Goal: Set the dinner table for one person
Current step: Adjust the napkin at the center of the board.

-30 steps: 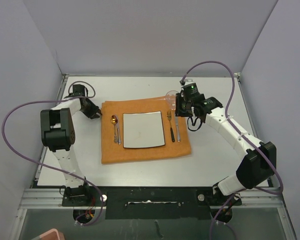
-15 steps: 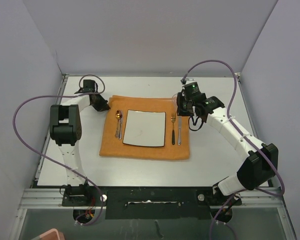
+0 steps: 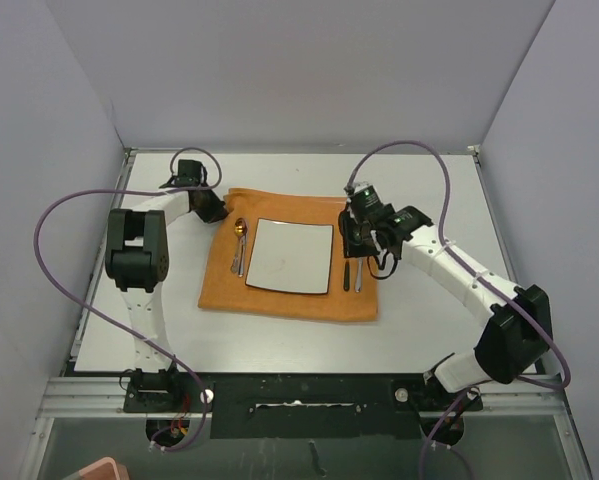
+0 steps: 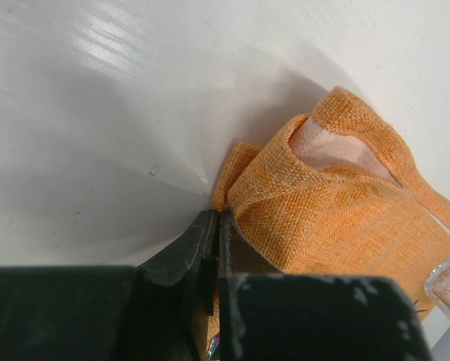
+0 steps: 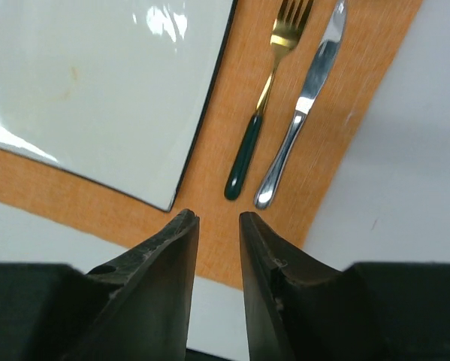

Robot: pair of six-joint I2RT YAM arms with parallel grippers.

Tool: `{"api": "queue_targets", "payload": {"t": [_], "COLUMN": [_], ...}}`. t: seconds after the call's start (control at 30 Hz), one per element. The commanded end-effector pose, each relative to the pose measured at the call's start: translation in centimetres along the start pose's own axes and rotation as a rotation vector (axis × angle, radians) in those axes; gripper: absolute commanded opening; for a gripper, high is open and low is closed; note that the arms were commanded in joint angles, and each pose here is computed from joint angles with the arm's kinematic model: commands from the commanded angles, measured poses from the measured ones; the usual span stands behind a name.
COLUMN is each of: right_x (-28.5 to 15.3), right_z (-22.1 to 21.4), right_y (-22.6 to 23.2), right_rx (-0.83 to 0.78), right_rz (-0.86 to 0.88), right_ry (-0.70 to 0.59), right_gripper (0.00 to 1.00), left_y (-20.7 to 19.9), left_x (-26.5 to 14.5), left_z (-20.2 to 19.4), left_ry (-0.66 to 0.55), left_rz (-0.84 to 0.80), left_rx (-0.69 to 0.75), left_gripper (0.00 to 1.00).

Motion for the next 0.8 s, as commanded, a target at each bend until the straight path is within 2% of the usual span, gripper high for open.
{"api": "queue_targets", "payload": {"t": [0.0, 0.2, 0.77], "right_x": [-0.2, 0.2, 3.3], "right_z": [-4.1, -6.4, -11.7], "right_y": [1.0, 0.5, -0.4], "right_rx": [-0.03, -0.005, 0.269], "right_rz": [-0.001, -0.097, -0.291], "right_ry": [0.181, 0.374, 0.571], "right_gripper": [0.32, 0.49, 0.5], "left_y": [1.0, 0.7, -0.1], "left_x": [-1.4, -2.5, -4.1], "left_z": [-1.8, -1.7, -1.4], "left_ry": [0.026, 0.007, -0.014], "left_rz": [0.069, 0.063, 0.045], "left_rx": [0.057, 0.073, 0.089], "left_gripper": [0.0, 0.0, 0.0]}}
Point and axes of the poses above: each gripper's point midway between its finger pads, its own x axis out along the fingers, its own y axis along the line the jaws close on, z = x × y, the point moved 8 cm from there along -x, back along the fingers, and after that the axes turned 15 degrees about -x, right-handed, at the moved point
